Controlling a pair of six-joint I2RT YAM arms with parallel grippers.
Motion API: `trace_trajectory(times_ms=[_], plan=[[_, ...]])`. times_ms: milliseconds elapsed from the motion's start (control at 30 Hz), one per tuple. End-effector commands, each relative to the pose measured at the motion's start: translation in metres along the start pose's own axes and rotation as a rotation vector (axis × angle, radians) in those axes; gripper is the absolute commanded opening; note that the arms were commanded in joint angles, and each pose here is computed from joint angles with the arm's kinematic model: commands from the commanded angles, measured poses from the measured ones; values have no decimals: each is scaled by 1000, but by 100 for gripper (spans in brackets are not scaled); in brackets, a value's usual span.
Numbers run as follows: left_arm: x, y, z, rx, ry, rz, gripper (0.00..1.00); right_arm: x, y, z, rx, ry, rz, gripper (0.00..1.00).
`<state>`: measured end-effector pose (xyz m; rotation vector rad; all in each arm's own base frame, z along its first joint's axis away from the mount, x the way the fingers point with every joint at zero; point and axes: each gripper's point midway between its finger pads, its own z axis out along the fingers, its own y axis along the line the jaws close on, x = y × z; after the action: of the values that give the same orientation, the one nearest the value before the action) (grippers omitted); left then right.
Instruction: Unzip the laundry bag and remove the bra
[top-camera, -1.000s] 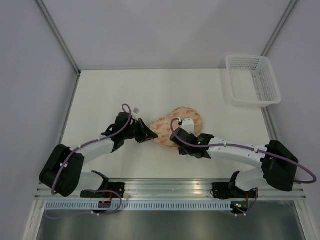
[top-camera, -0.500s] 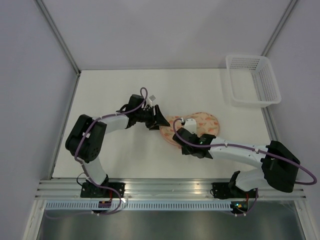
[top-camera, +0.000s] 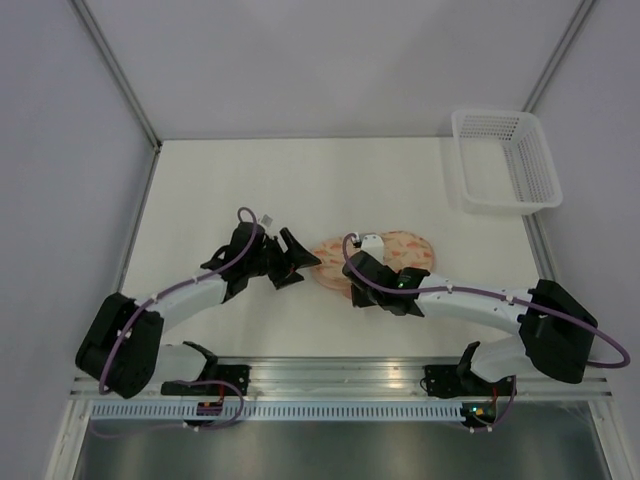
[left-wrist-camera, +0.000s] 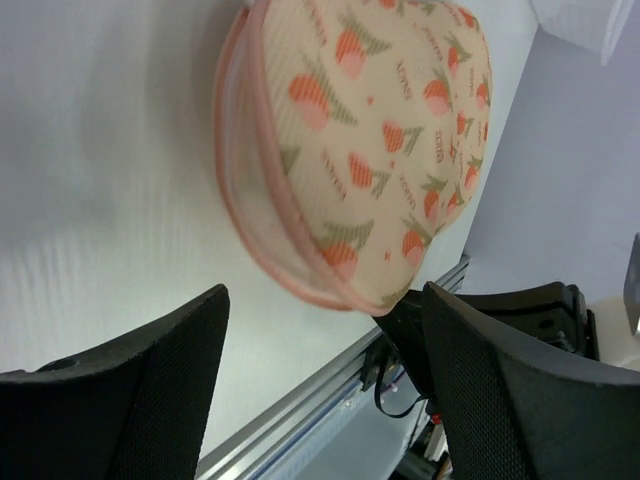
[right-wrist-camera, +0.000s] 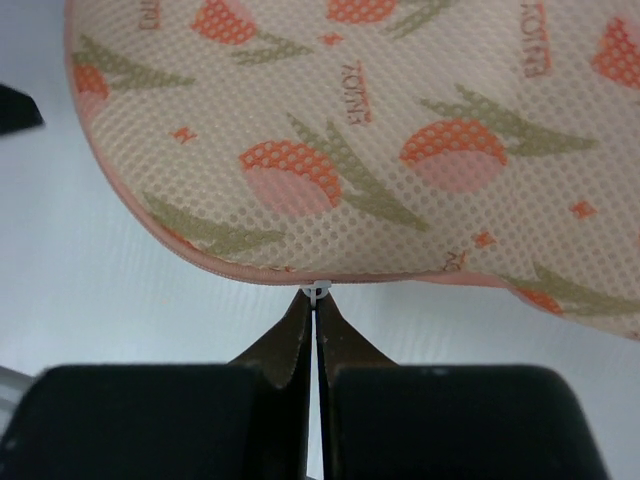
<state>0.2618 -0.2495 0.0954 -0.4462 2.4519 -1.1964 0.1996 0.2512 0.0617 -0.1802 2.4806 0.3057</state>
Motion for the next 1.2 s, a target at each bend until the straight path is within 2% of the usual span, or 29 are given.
trace_trajectory(times_ms=[0,167,400,667,867,1167], plan=[[14,16,-10,-48,-73,-176,82,-11,36,3,-154,-17,20,0],[30,-13,-13,66,-72,-199,86,-2,57,10,-250,25,24,0],[20,-44,1,173,-120,-199,88,-1,62,8,-287,30,23,0],[46,-26,19,53,-28,-238,86,-10,63,-5,-312,-9,22,0],[58,-30,7,53,1,-260,81,-12,60,-5,-300,-19,22,0],[68,-40,-15,36,0,-243,81,-11,56,0,-281,-22,19,0]])
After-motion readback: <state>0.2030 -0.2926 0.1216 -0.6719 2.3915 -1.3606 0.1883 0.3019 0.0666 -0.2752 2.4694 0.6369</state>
